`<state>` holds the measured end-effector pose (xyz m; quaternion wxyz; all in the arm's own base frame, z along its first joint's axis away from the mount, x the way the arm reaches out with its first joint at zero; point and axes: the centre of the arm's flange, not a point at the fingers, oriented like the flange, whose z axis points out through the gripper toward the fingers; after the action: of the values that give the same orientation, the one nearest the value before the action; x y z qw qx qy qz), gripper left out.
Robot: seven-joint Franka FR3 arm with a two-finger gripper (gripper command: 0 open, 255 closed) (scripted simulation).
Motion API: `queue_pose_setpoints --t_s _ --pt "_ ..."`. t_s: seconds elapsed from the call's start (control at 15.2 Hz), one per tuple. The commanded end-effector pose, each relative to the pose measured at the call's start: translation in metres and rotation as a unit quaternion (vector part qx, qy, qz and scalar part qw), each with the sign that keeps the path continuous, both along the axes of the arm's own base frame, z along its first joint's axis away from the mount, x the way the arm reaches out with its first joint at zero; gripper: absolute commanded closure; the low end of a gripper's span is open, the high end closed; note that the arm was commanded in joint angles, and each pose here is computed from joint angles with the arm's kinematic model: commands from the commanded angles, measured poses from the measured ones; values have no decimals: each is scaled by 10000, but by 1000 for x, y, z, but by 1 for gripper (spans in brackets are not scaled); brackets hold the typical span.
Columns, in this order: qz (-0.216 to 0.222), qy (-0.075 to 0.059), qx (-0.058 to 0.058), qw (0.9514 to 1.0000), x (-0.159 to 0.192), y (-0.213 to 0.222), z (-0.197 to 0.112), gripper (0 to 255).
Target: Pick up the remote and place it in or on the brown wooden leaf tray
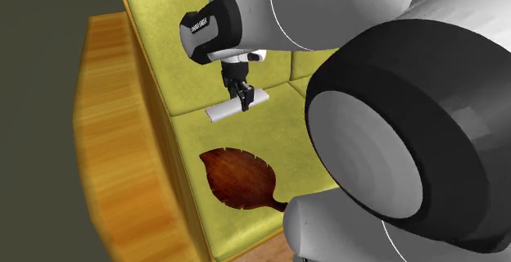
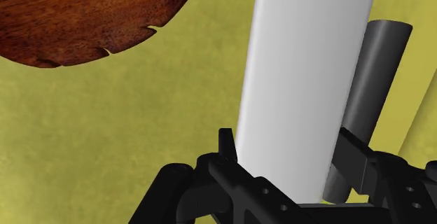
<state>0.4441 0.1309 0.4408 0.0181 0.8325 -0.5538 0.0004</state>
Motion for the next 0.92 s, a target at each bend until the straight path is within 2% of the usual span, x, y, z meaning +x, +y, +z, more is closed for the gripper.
queue_pose_setpoints --t_s 0.0,0.86 --pt "-3 -3 4 10000 -27 5 2 255" --pt "-3 -3 4 10000 -197 30 6 255"
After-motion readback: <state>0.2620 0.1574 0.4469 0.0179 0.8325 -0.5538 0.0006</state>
